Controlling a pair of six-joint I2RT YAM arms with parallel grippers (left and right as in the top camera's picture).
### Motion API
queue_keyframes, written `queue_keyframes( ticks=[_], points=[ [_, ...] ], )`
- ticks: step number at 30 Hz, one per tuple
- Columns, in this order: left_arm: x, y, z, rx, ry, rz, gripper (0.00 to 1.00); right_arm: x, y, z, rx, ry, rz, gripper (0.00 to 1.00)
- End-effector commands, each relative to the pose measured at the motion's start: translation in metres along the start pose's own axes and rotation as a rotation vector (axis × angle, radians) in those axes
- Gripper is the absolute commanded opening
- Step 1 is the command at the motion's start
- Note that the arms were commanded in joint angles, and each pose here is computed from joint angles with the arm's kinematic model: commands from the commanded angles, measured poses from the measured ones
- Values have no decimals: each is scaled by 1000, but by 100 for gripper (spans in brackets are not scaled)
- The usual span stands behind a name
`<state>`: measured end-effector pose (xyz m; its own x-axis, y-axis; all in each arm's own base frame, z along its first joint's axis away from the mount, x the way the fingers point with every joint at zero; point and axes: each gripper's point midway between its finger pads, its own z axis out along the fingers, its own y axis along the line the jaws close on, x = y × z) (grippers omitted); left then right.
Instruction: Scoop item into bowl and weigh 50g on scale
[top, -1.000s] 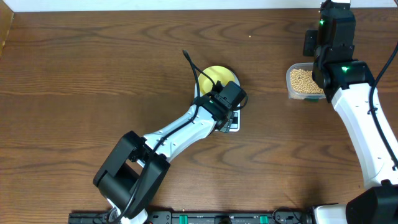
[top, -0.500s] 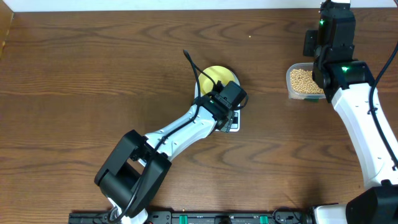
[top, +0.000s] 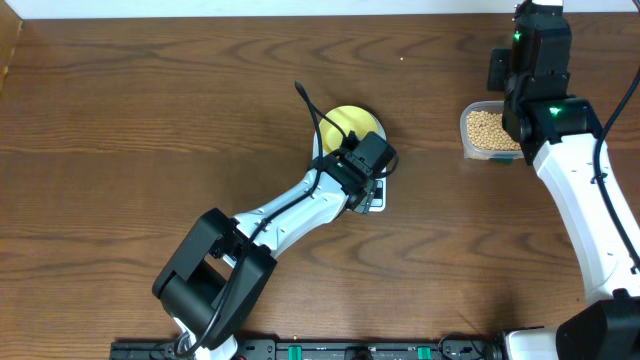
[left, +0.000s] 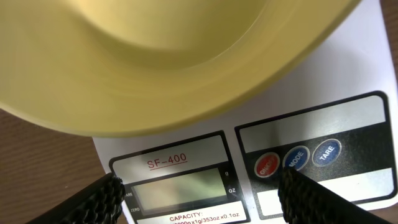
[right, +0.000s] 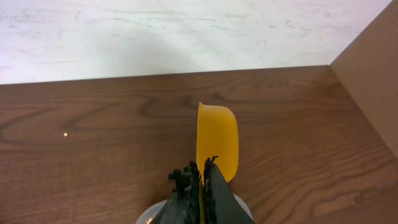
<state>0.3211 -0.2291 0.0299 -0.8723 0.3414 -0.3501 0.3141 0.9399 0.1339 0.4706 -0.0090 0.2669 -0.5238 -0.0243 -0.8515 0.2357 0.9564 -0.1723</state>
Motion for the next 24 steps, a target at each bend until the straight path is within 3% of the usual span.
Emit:
queue_keyframes(
  ticks=[1, 24],
  points=[
    [8, 4, 9, -6, 30, 11, 81, -7, -5, -3, 12, -15, 20, 1],
    [11, 6, 12, 16, 47, -2, 81, -8, -5, -3, 11, -19, 21, 1]
  ],
)
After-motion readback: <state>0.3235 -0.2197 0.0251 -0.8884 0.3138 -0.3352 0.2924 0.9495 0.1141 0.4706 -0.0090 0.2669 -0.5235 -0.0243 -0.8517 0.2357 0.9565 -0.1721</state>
